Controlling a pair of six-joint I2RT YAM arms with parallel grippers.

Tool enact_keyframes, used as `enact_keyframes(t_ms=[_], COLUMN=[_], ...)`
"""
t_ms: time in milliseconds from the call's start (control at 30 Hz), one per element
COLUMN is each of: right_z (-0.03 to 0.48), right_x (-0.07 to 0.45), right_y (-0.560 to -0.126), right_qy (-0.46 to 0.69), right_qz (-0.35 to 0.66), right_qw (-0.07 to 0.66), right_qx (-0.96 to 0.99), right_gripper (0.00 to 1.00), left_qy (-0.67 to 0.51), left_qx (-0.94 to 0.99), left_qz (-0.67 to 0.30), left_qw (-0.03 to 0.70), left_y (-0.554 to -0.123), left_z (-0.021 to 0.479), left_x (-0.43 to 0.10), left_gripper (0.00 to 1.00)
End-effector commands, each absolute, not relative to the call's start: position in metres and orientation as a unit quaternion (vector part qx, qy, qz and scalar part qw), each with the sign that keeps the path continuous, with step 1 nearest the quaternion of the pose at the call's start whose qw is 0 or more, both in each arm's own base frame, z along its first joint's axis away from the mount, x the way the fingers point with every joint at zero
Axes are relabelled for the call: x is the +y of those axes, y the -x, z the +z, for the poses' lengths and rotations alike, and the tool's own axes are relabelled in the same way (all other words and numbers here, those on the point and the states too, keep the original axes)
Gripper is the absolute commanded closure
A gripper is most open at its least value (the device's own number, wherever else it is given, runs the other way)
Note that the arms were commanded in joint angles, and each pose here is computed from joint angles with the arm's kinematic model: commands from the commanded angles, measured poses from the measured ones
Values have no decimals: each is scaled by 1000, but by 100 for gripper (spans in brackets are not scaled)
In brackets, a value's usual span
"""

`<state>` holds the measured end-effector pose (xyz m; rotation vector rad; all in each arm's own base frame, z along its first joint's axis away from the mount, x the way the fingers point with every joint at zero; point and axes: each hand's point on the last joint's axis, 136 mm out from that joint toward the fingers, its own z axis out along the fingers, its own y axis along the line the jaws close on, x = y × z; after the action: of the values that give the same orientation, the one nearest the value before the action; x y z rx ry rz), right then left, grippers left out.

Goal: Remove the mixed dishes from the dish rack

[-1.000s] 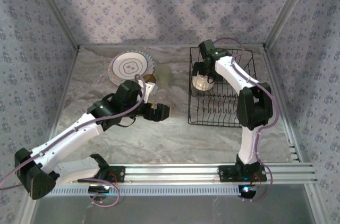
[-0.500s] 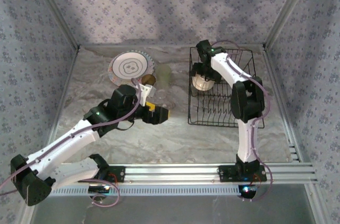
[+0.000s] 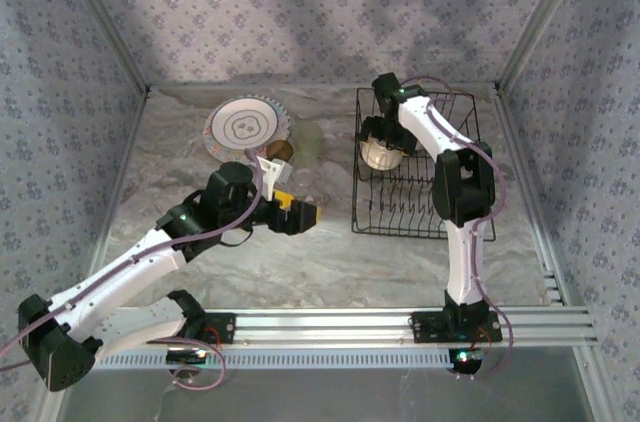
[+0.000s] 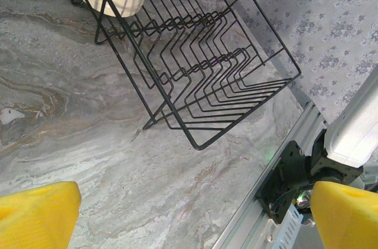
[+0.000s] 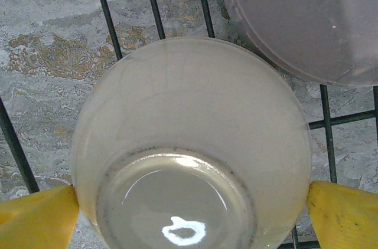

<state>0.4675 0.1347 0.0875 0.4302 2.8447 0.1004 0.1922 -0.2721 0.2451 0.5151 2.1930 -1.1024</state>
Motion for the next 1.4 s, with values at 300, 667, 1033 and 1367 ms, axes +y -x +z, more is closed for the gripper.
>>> enact_keyframes(t_ms=[300,667,1033,1367], right_z=[33,51,71,90], right_x=[121,102,100,101], right_y=[-458,-459,-458,-458], right_qy=[-182,-179,-147,-123], right_qz=[65,84,109,140], right_qw=[71,105,136,167], right_qx=[979,975,974,968], right_gripper=[0,18,24,28], left_qy=[-201,-199,-198,-202], left_qx=[823,826,830,830], left_qz=[-429,-422,-416,-414], left_qw=[313,315,315,315], left_y=[-189,-193,-195,-197], left_z=[249,248,245,245], left_x=[-275,-276,-276,-278], left_gripper=[1,1,1,1])
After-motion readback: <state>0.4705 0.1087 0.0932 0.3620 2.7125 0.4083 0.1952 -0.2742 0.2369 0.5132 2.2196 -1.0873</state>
